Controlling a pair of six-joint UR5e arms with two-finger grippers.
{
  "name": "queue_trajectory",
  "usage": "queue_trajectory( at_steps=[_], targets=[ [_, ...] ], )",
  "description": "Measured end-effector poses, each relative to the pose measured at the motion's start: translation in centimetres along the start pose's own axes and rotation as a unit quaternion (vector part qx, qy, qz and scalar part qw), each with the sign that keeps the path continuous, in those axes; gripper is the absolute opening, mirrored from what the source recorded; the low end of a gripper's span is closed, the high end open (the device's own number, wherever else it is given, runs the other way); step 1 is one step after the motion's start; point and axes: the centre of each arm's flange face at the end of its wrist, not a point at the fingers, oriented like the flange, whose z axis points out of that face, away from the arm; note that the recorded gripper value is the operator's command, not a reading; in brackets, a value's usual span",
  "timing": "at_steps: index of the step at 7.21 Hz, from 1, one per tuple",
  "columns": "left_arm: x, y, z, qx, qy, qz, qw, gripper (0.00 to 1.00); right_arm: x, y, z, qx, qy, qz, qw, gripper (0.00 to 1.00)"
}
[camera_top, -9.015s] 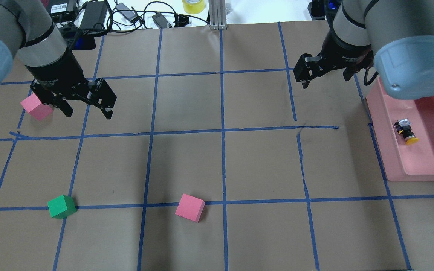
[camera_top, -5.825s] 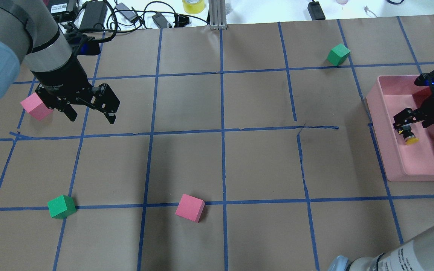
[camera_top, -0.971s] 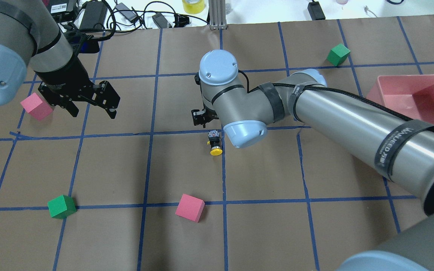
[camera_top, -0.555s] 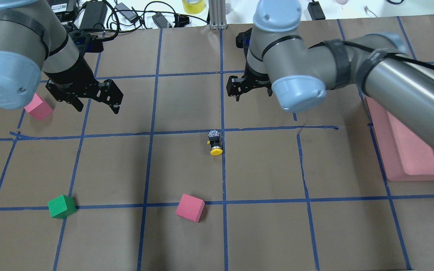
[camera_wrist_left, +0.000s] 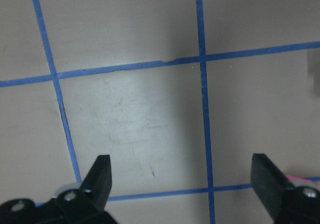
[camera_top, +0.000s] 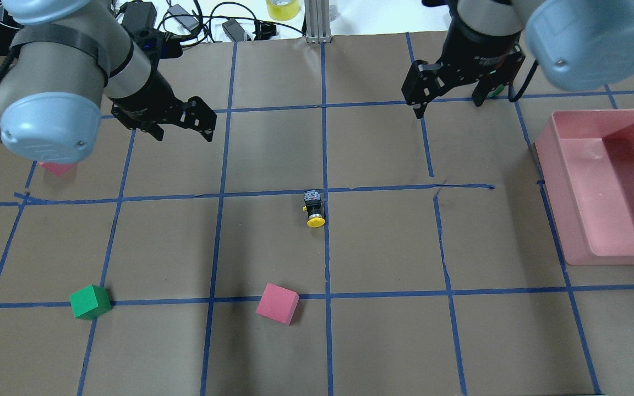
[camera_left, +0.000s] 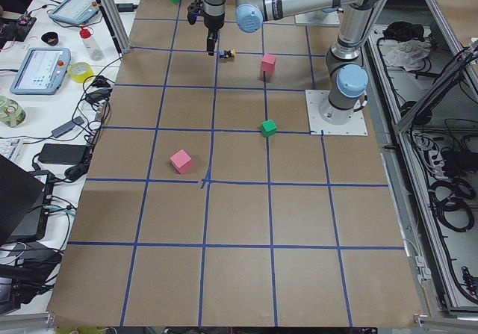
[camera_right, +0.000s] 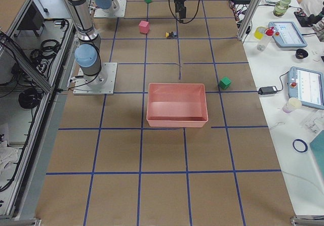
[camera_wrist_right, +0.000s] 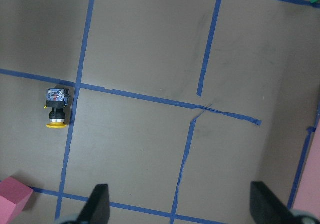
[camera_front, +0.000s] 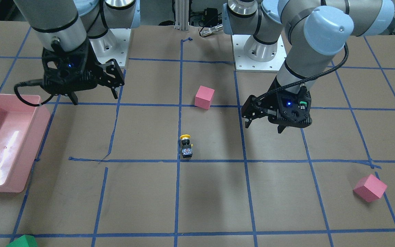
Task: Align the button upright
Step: 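Raise the right gripper away while the left gripper moves toward the switch, then lower the left gripper and grasp the button switch by its body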
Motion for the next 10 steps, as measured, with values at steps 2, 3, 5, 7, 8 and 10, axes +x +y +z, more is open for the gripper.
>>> queue_trajectory(
  at_steps=[2,3,5,7,8,10],
  targets=[
    [1.3,0.2,3.8,0.015,0.021,-0.030,0.9992,1.00,1.2,0.5,-2.7,-0.003,0.002,0.009,1.0000,1.00],
    [2.3,0.4,4.8,0.021,0.026,-0.038,0.9987,1.00,2.2,0.5,-2.9,-0.006,0.001,0.018,0.9998,1.00],
    [5.6,1.6,6.5,0.064,0.019,-0.076,0.9949,1.00,3.4,0.5,-2.8,-0.011,0.000,0.030,0.9995,1.00],
    [8.5,5.1,9.6,0.104,-0.004,-0.075,0.9918,1.00,3.6,0.5,-2.6,-0.013,0.000,0.031,0.9994,1.00],
    [10.1,6.7,10.6,0.110,-0.006,-0.080,0.9907,1.00,3.6,0.4,-2.5,-0.015,-0.001,0.031,0.9994,1.00],
    [12.7,8.7,11.9,0.106,-0.008,-0.096,0.9896,1.00,3.5,0.4,-2.2,-0.016,-0.002,0.031,0.9994,1.00]
  ],
)
